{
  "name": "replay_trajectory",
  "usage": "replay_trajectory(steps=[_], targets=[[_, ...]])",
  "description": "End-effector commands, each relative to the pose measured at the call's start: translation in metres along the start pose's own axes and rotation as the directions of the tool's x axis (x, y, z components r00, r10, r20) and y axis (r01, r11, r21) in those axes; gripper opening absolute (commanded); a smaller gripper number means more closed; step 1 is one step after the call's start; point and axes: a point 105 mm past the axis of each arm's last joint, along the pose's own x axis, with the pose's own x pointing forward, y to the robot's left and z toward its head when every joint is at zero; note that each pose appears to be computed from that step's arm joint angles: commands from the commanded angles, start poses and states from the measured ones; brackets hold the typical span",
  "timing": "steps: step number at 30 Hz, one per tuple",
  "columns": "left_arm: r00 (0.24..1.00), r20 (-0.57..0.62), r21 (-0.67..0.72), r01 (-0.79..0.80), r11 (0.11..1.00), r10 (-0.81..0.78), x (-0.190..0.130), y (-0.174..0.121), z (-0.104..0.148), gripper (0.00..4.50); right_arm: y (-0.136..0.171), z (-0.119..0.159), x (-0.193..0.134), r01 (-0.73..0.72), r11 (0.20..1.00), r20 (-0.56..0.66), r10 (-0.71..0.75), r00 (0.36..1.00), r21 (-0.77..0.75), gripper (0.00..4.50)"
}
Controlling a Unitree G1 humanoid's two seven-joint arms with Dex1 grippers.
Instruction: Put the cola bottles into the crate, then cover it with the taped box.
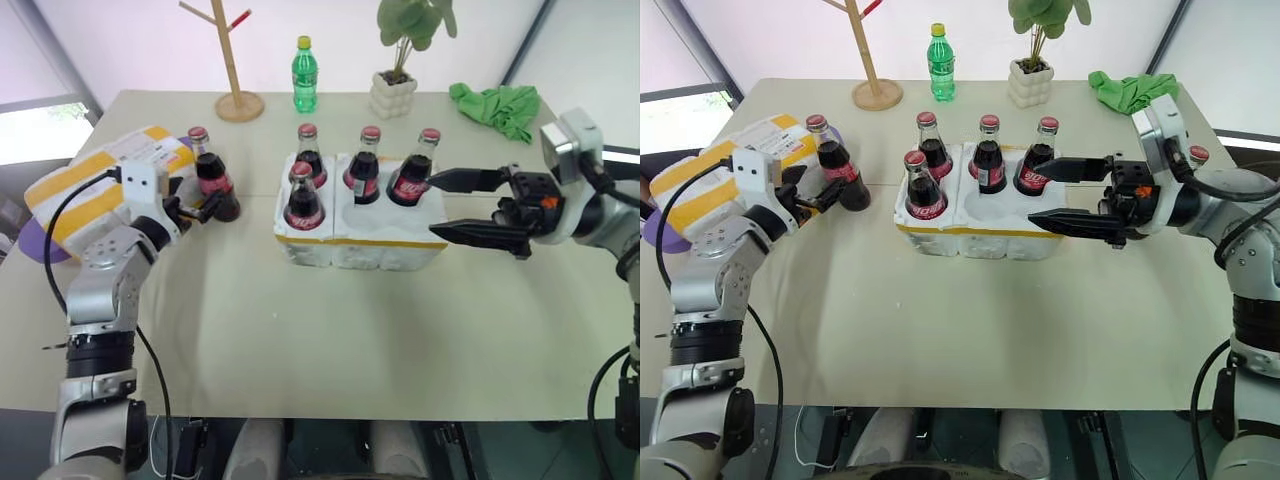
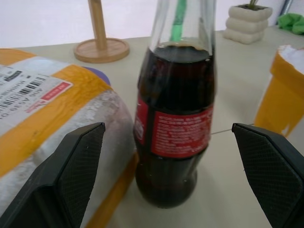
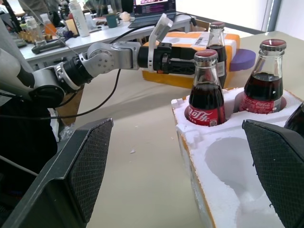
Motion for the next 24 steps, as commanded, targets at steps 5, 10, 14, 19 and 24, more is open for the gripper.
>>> replay_trajectory(steps=[5, 10, 14, 19, 24], targets=[[0.999, 0.038, 0.055, 0.021, 0.998, -0.023, 0.012, 0.001, 0.011, 4.49, 0.002, 0.011, 0.000, -0.007, 0.999, 0.040, 0.008, 0.999, -0.045, 4.50], [0.999, 0.039, 0.061, 0.034, 0.998, -0.037, 0.019, -0.001, 0.012, 4.49, 0.001, 0.013, -0.001, -0.003, 0.999, 0.045, 0.005, 0.999, -0.049, 4.50], [0.998, 0.037, 0.065, 0.041, 0.997, -0.044, 0.028, 0.000, 0.011, 4.49, 0.000, 0.016, -0.002, 0.000, 0.999, 0.059, 0.003, 0.998, -0.051, 4.50], [0.997, 0.028, 0.056, 0.066, 0.996, -0.067, 0.035, -0.002, 0.006, 4.49, 0.001, 0.015, -0.002, -0.002, 0.999, 0.057, 0.005, 0.998, -0.050, 4.50], [0.997, 0.021, 0.046, 0.079, 0.996, -0.080, 0.041, -0.004, 0.001, 4.24, 0.002, 0.013, -0.004, 0.001, 0.999, 0.054, 0.002, 0.999, -0.044, 4.50]])
